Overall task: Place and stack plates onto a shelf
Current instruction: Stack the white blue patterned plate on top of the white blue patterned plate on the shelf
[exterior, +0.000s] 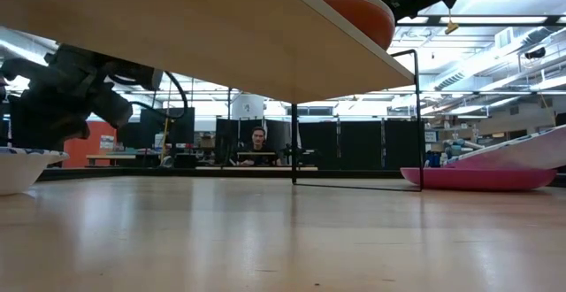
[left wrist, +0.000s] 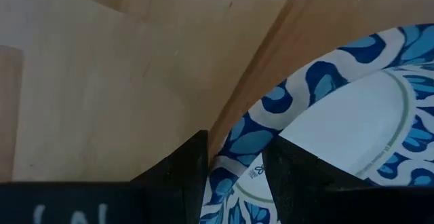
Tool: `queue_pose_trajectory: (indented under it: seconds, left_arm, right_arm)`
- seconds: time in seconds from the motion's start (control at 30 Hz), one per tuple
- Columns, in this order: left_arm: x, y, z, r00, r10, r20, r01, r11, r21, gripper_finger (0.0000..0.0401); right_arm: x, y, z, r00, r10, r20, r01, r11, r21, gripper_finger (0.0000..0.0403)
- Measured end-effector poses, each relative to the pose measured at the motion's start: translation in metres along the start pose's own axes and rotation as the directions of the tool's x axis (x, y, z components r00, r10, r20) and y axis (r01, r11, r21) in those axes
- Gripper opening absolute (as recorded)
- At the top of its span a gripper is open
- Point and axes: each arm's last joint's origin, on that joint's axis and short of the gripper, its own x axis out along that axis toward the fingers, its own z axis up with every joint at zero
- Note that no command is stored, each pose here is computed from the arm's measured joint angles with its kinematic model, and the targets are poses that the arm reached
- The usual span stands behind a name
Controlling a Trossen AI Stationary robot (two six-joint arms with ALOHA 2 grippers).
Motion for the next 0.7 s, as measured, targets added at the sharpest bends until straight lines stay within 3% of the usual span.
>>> queue_pose_trajectory:
  seconds: [0.7]
  left_arm:
    - [0.0017, 0.0006, -0.0012, 0.999, -0.001, -0.035, 0.0, 0.999, -0.035, 0.0017]
  right_arm:
    - [0.0, 0.0, 0.0, 1.0, 0.0, 0.0, 0.0, 1.0, 0.001, 0.0254]
